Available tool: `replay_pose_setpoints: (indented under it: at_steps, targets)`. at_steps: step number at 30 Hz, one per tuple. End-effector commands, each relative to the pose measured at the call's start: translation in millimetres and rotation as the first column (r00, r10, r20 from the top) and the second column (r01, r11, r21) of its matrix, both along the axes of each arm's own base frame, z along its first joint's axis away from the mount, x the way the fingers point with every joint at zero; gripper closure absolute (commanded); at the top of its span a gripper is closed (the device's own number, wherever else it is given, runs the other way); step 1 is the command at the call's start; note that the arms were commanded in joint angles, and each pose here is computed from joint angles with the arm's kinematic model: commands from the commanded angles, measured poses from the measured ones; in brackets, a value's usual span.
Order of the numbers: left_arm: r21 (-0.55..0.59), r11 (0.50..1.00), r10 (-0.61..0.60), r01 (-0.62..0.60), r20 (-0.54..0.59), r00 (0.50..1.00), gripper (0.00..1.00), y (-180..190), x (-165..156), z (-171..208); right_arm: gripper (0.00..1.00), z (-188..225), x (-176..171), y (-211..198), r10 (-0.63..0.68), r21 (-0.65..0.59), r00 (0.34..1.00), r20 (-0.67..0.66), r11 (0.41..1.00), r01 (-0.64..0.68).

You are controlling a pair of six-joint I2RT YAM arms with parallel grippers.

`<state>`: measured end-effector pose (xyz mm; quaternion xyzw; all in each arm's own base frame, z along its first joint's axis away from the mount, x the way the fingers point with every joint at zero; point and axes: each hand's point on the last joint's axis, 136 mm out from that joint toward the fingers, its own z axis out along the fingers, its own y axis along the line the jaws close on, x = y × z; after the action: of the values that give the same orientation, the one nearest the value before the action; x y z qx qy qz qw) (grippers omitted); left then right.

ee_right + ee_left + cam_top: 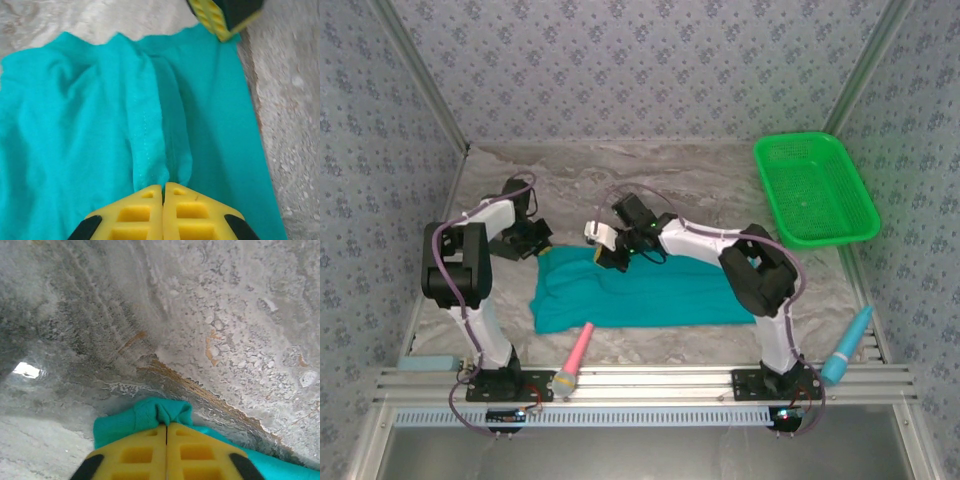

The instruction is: Fold the inside-out t-shirt

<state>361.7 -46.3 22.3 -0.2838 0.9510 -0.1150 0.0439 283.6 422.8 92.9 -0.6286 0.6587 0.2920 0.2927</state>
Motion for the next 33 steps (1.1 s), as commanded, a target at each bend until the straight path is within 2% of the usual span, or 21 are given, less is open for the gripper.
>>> replay_pose_setpoints:
  at_steps: [1,3,5,8,11,14,17,19,21,22,23,24,25,26,27,29,31,33]
  targets:
    - [0.072,0.997,0.021,-0.016,-0.075,0.997,0.96,18,-11,-15,0.92,-1,-25,-4,0.125,0.017,0.985,0.12,0.992,-0.128]
    - [0.072,0.997,0.019,-0.013,-0.08,0.997,0.96,19,-11,-16,0.91,-14,-46,-13,0.172,-0.011,0.975,0.143,0.985,-0.172]
    - [0.064,0.998,0.021,-0.015,-0.081,0.996,0.95,19,-9,-16,0.91,-25,-77,-23,0.28,-0.056,0.945,0.166,0.96,-0.275]
    - [0.05,0.999,0.015,-0.012,-0.07,0.997,0.87,16,-8,-14,0.88,-52,-125,-44,0.402,-0.171,0.899,0.173,0.911,-0.374]
    - [0.035,0.999,0.003,-0.001,-0.053,0.999,0.8,14,-7,-6,0.65,-64,-146,-55,0.393,-0.22,0.907,0.151,0.908,-0.357]
    - [0.027,0.999,-0.016,0.017,-0.032,0.999,0.68,12,-8,7,0.63,-51,-145,-54,0.356,-0.188,0.921,0.156,0.926,-0.326]
    - [-0.002,0.999,-0.036,0.036,-0.002,0.999,0.63,6,-12,26,0.59,-19,-133,-46,0.282,-0.099,0.938,0.202,0.959,-0.267]
    - [-0.005,0.998,-0.057,0.057,0.027,0.998,0.62,2,-19,42,0.56,8,-117,-39,0.166,-0.007,0.96,0.224,0.986,-0.169]
    - [0.038,0.996,-0.087,0.085,0.048,0.995,0.61,3,-31,60,0.56,33,-86,-37,-0.057,0.071,0.965,0.257,0.997,0.04]
    - [0.062,0.993,-0.1,0.096,0.059,0.993,0.61,3,-35,68,0.56,41,-69,-43,-0.185,0.097,0.948,0.261,0.982,0.164]
    - [0.076,0.991,-0.115,0.109,0.068,0.991,0.6,2,-42,74,0.55,47,-51,-57,-0.349,0.118,0.903,0.249,0.937,0.33]
    - [0.08,0.989,-0.134,0.128,0.085,0.987,0.6,-4,-46,79,0.53,49,-28,-82,-0.56,0.122,0.797,0.226,0.828,0.547]
    - [0.078,0.986,-0.153,0.146,0.095,0.984,0.6,-10,-48,82,0.52,46,-11,-113,-0.745,0.108,0.643,0.18,0.665,0.739]
    - [0.074,0.981,-0.185,0.179,0.1,0.978,0.6,-22,-52,82,0.53,35,-10,-147,-0.857,0.031,0.498,0.13,0.506,0.862]
    - [0.072,0.973,-0.225,0.218,0.103,0.969,0.6,-37,-54,81,0.54,24,-12,-170,-0.909,-0.04,0.41,0.08,0.408,0.912]
    - [0.103,0.954,-0.291,0.282,0.082,0.953,0.59,-59,-62,74,0.54,7,-18,-193,-0.928,-0.108,0.371,0.034,0.365,0.925]
    - [0.144,0.943,-0.308,0.301,0.027,0.951,0.59,-67,-74,62,0.54,0,-17,-212,-0.944,-0.142,0.329,0.008,0.324,0.935]
    - [0.133,0.951,-0.279,0.277,-0.011,0.96,0.61,-69,-86,48,0.55,-6,-9,-220,-0.932,-0.192,0.36,-0.047,0.362,0.912]
